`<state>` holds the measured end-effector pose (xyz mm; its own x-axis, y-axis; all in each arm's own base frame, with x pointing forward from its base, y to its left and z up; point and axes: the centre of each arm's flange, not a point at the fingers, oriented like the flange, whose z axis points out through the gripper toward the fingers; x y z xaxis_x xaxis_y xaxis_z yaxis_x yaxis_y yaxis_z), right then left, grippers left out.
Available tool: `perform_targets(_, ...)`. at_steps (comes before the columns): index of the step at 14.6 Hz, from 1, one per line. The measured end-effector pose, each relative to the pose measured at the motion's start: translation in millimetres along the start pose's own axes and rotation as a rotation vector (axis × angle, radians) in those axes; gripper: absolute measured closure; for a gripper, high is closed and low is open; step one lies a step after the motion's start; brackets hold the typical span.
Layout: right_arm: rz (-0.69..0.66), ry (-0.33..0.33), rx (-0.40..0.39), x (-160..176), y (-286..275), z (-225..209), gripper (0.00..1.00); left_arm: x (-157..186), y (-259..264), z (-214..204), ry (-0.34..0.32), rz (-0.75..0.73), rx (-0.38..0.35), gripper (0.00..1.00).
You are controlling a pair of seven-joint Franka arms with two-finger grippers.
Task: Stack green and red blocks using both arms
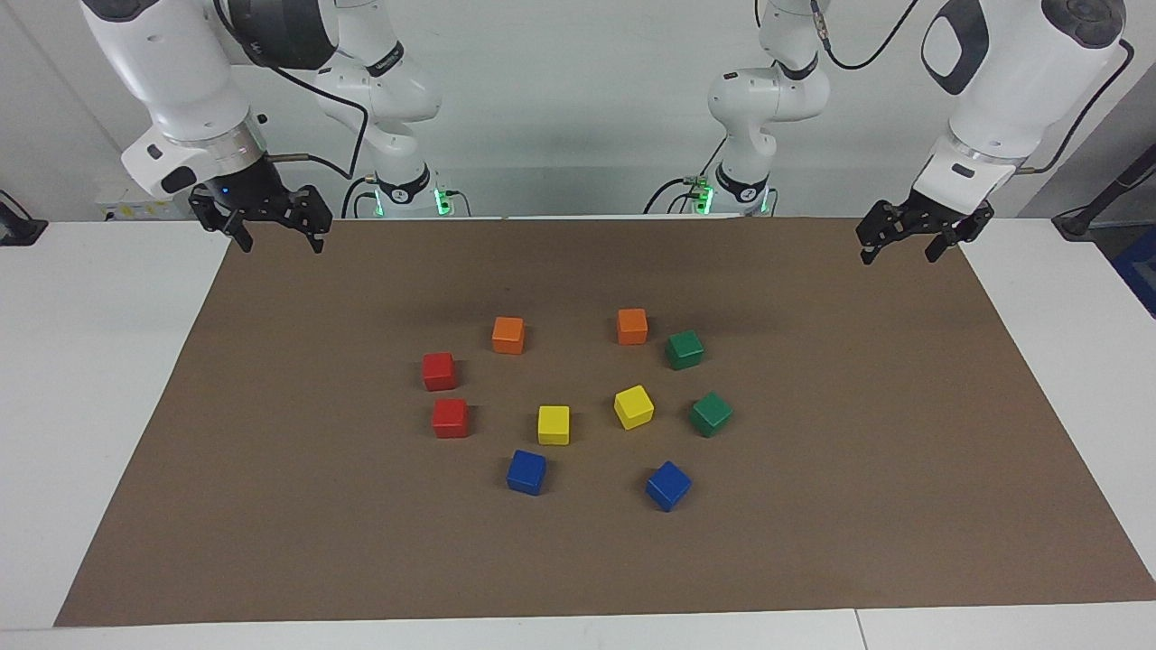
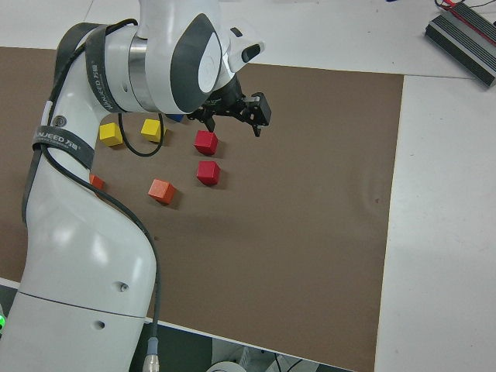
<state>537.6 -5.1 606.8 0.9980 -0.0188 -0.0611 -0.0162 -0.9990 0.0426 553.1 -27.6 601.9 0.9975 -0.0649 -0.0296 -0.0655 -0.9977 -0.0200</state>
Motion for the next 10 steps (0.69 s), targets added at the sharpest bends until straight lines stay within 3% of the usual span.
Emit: perform_targets(10,-0.002,0.0,0.026,-0.1,-3.9,-0.1,0.0,-0.2,4.2,-0.7,0.002,0.008,0.0,0.0)
